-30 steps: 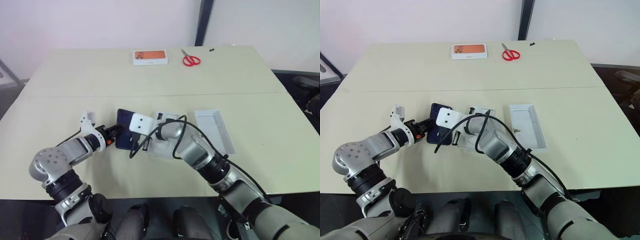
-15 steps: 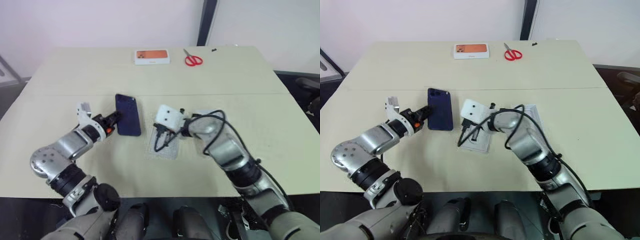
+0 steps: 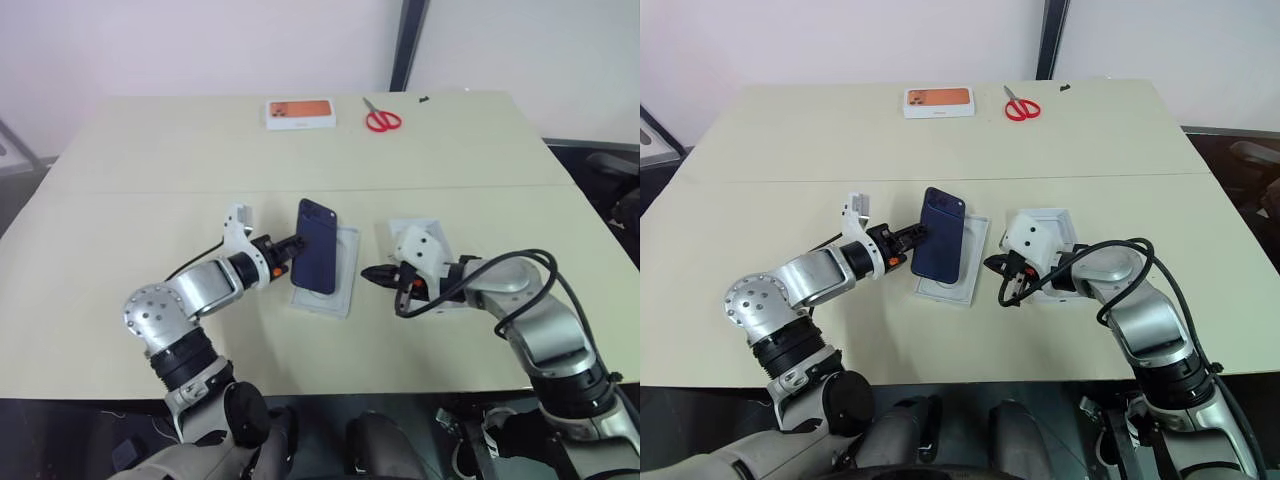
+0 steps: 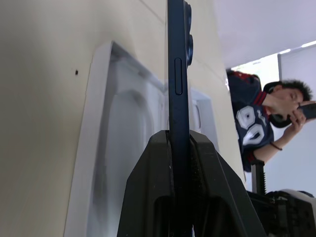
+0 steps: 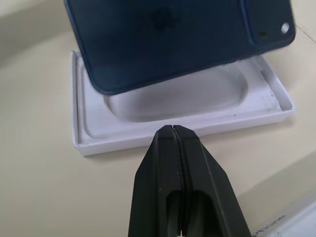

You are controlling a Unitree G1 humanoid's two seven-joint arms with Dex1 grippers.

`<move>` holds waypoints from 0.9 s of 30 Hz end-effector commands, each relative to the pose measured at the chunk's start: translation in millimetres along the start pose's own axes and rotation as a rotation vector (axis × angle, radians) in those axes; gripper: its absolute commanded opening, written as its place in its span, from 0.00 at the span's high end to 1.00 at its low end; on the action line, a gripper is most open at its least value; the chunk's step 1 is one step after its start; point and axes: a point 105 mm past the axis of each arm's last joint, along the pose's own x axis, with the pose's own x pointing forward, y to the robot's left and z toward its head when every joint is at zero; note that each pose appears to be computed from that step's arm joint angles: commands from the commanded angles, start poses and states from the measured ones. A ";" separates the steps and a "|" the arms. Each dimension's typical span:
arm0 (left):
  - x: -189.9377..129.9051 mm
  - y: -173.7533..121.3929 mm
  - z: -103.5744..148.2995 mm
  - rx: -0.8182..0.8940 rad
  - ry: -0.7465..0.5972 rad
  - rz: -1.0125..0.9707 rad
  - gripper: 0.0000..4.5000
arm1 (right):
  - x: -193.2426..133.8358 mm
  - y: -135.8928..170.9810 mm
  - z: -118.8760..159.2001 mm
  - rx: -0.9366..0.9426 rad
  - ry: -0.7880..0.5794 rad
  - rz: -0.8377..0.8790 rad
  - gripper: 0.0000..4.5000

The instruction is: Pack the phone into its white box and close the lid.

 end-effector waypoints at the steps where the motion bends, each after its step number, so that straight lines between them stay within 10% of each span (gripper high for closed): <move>1: 10.0 -9.2 -5.2 0.025 0.034 -0.025 0.99 | -8.2 -5.5 15.0 -0.053 -0.046 -0.043 1.00; 4: 15.2 -8.8 -9.5 0.025 0.060 -0.022 0.99 | -7.1 -6.9 14.3 -0.060 -0.040 -0.052 1.00; 13: 12.7 -9.2 -6.4 0.063 0.068 -0.035 0.07 | -2.6 -10.0 15.5 -0.076 -0.038 -0.059 1.00; 27: -34.7 -7.1 41.3 0.379 -0.039 0.060 0.18 | 5.4 -22.7 3.7 -0.108 0.070 -0.104 1.00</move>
